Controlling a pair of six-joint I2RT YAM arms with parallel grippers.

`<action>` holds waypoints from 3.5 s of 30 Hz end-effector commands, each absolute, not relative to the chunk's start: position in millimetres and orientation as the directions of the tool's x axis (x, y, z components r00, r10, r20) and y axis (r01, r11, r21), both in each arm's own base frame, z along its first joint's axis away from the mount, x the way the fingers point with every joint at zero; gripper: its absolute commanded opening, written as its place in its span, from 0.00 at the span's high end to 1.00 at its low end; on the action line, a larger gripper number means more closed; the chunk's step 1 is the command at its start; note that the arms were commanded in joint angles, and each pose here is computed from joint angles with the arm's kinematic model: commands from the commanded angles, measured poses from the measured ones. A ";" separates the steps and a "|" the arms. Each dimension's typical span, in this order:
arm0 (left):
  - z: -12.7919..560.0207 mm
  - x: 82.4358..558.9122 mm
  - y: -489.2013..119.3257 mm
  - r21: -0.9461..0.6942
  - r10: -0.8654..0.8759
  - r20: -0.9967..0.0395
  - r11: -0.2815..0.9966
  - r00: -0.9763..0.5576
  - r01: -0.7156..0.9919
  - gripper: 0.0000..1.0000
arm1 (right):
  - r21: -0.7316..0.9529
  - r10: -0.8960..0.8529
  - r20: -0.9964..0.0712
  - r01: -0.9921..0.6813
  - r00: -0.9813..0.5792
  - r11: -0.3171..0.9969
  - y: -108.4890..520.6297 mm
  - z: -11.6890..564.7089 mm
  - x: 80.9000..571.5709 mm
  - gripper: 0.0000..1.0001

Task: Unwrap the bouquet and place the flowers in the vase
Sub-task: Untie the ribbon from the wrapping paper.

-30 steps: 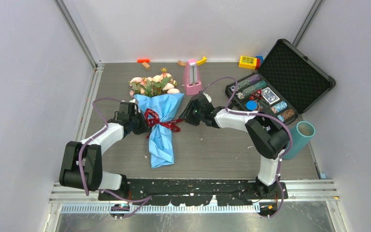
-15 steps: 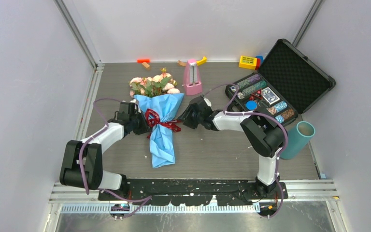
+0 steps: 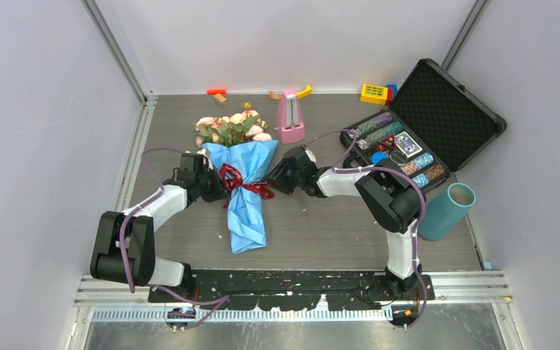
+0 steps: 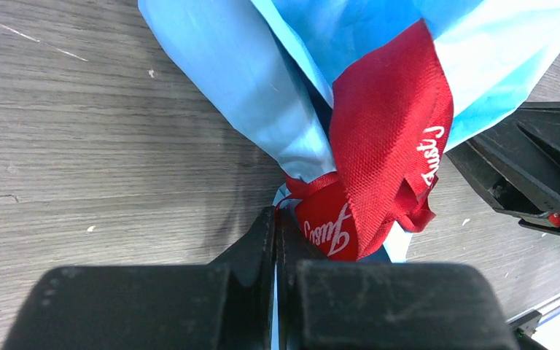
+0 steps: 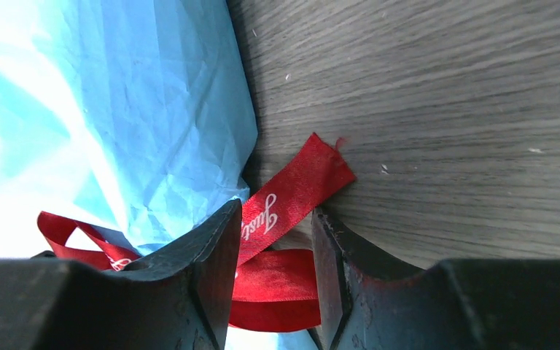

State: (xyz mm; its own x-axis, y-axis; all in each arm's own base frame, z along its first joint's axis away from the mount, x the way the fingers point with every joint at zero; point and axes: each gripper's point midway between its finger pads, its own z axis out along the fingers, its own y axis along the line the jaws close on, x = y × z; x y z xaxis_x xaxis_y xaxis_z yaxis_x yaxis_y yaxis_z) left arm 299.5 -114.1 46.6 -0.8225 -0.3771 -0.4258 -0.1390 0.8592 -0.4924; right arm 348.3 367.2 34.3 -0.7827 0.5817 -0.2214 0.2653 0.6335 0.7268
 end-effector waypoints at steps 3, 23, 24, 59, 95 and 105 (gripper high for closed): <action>55.1 306.4 -118.1 -0.517 -0.375 -0.454 0.849 -0.809 -0.103 1.00 | 0.754 0.616 -0.211 0.275 -0.759 0.597 376.9 31.8 359.8 0.55; 61.9 299.5 -106.9 -0.475 -0.380 -0.470 0.870 -0.797 -0.135 1.00 | 0.750 0.584 -0.412 0.104 -0.699 0.653 356.6 68.8 368.3 1.00; 63.4 298.5 -106.2 -0.470 -0.378 -0.470 0.872 -0.798 -0.136 1.00 | 0.742 0.573 -0.428 0.091 -0.699 0.665 354.7 68.0 366.3 1.00; 70.2 291.9 -102.1 -0.449 -0.359 -0.480 0.884 -0.800 -0.128 1.00 | 0.754 0.602 -0.362 0.156 -0.712 0.639 361.3 44.0 341.9 0.65; 73.6 287.5 -102.1 -0.446 -0.347 -0.477 0.887 -0.807 -0.118 1.00 | 0.844 0.747 -0.047 0.374 -0.663 0.385 378.3 19.2 319.7 0.53; 79.7 285.6 -99.7 -0.435 -0.338 -0.493 0.894 -0.802 -0.109 1.00 | 0.858 0.772 -0.038 0.375 -0.634 0.350 389.1 11.6 336.6 0.53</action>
State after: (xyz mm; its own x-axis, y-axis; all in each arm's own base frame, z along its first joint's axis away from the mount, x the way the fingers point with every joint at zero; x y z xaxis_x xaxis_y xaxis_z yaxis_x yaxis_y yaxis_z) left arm 277.9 -100.4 63.3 -0.8218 -0.3520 -0.4480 -0.1431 0.8886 -0.4358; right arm 335.7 395.2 35.2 -0.6586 0.7524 -0.0070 0.3400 0.3059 0.8893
